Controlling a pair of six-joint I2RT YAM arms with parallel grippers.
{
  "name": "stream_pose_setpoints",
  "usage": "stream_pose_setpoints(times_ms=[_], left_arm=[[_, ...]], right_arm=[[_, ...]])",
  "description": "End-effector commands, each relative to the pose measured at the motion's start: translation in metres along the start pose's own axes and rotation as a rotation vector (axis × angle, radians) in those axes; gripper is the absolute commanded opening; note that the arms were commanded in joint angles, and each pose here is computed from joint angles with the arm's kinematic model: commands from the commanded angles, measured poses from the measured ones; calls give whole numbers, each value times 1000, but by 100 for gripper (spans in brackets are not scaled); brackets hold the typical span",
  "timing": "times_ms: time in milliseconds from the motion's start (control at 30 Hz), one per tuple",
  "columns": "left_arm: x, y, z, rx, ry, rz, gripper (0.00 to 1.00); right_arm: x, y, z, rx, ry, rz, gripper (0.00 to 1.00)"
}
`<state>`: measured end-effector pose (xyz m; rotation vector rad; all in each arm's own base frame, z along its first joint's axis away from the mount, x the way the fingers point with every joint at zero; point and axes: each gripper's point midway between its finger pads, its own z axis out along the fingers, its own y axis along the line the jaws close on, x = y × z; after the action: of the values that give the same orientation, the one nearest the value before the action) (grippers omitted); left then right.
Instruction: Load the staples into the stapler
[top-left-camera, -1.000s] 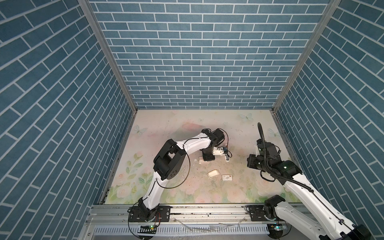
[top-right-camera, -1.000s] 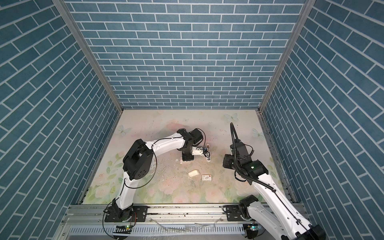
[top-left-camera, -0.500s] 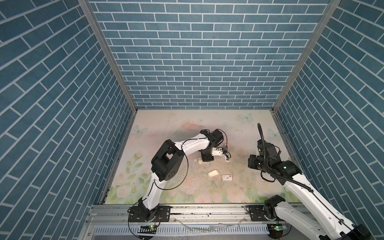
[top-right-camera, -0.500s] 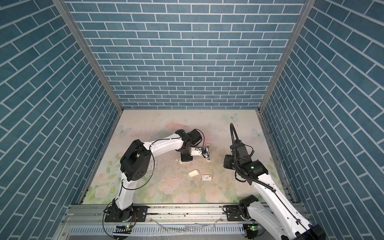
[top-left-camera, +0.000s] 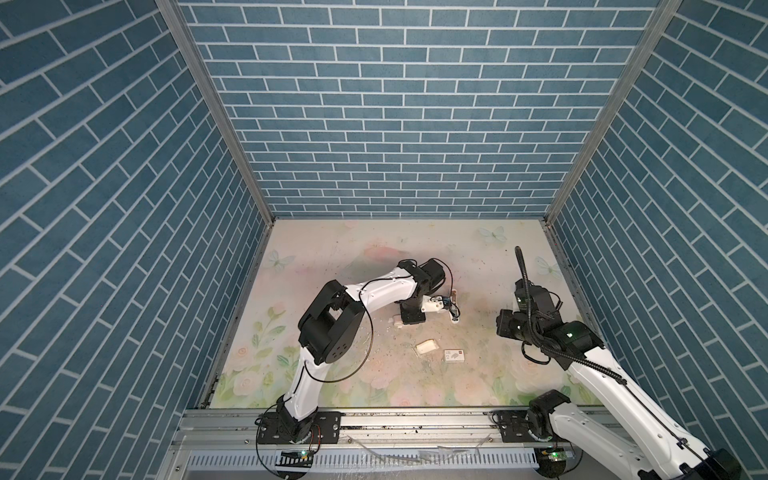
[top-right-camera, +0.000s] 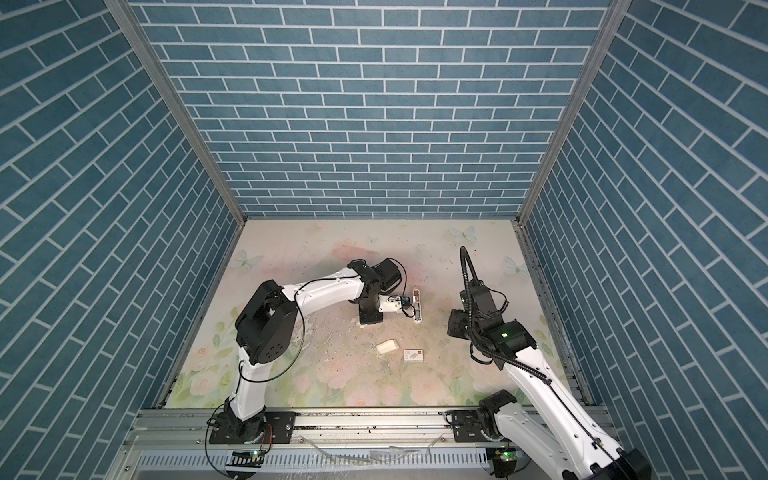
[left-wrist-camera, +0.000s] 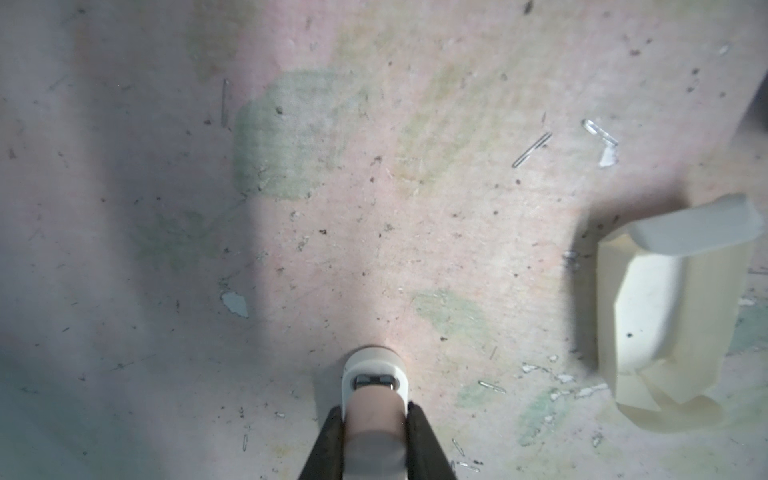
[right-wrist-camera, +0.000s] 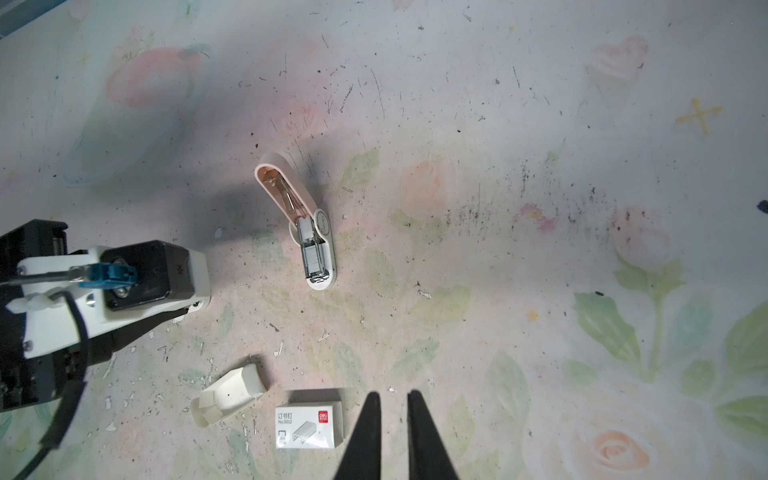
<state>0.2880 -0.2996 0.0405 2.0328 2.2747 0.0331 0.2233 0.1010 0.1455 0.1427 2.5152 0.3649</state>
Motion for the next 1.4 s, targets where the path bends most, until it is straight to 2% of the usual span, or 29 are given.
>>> stream_pose_setpoints(times_ms=[0, 533, 633, 700, 900, 1167, 1367], left_arm=[[24, -12, 0, 39, 81, 1, 27], [20, -10, -11, 27, 54, 2, 44], [19, -12, -18, 27, 33, 8, 53], [19, -12, -23, 22, 22, 7, 56], [21, -7, -48, 12, -11, 10, 59], [16, 6, -98, -28, -139, -35, 61], [13, 12, -102, -36, -192, -73, 62]], right_arm=[[8, -10, 3, 39, 18, 24, 16], [6, -5, 4, 13, 11, 29, 21], [6, 9, 10, -60, 22, 42, 25], [5, 18, 14, -106, 28, 54, 26], [5, 47, 29, -235, 88, 67, 26], [8, 83, 69, -404, 162, 126, 24], [16, 102, 96, -461, 244, 129, 24]])
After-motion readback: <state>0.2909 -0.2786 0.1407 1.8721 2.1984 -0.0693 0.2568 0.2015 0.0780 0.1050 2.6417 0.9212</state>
